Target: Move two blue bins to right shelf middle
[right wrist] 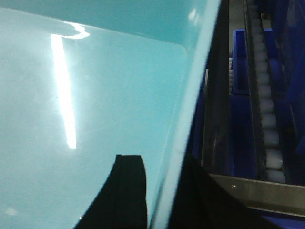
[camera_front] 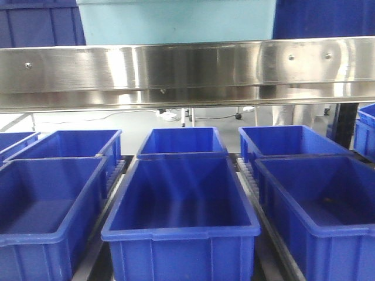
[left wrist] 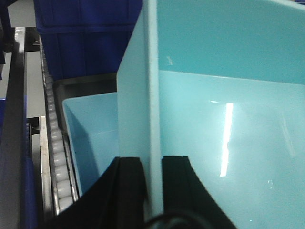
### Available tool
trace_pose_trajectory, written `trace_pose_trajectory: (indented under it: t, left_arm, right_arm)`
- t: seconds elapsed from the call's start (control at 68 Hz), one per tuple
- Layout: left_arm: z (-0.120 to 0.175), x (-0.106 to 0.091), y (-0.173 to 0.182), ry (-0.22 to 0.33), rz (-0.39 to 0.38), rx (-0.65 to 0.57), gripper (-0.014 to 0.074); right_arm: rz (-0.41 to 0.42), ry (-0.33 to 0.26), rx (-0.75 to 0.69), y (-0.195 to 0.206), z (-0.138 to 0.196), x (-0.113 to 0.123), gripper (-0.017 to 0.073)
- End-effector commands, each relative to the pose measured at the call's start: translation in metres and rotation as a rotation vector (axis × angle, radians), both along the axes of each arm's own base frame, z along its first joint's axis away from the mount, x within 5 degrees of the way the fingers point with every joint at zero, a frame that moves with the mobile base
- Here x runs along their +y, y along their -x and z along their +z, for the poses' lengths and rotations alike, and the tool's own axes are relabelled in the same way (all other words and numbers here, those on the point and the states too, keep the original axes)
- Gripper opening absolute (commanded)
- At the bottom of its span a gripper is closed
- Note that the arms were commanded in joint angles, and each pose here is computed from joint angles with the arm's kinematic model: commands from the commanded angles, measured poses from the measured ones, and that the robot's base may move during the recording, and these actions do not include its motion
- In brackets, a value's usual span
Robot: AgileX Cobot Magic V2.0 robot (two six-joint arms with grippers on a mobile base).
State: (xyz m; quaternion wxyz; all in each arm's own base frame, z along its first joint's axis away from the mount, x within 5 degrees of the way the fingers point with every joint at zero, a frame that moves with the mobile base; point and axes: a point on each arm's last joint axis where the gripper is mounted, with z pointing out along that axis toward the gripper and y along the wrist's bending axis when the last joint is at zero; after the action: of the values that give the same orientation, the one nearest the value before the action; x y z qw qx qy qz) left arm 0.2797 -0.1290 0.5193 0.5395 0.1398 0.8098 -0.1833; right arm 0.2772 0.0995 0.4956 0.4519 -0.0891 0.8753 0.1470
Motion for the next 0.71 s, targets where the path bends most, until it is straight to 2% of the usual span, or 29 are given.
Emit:
trace_pose_trajectory:
  t: [0.0,0.691]
  left_arm:
    - [0.0169,0.0039,0.0074,0.064,0.006,-0.083,-0.0111]
    - [0.0169,0.0039,0.0074,0.064,0.006,-0.083,-0.0111]
  right_arm:
    - [-0.016,0.035,-0.044,0.001,0.0055,-0.0062,-0.0151]
    - [-0.014,0.031,-0.042,0.0009,0.0053,-0.0058,-0.0151]
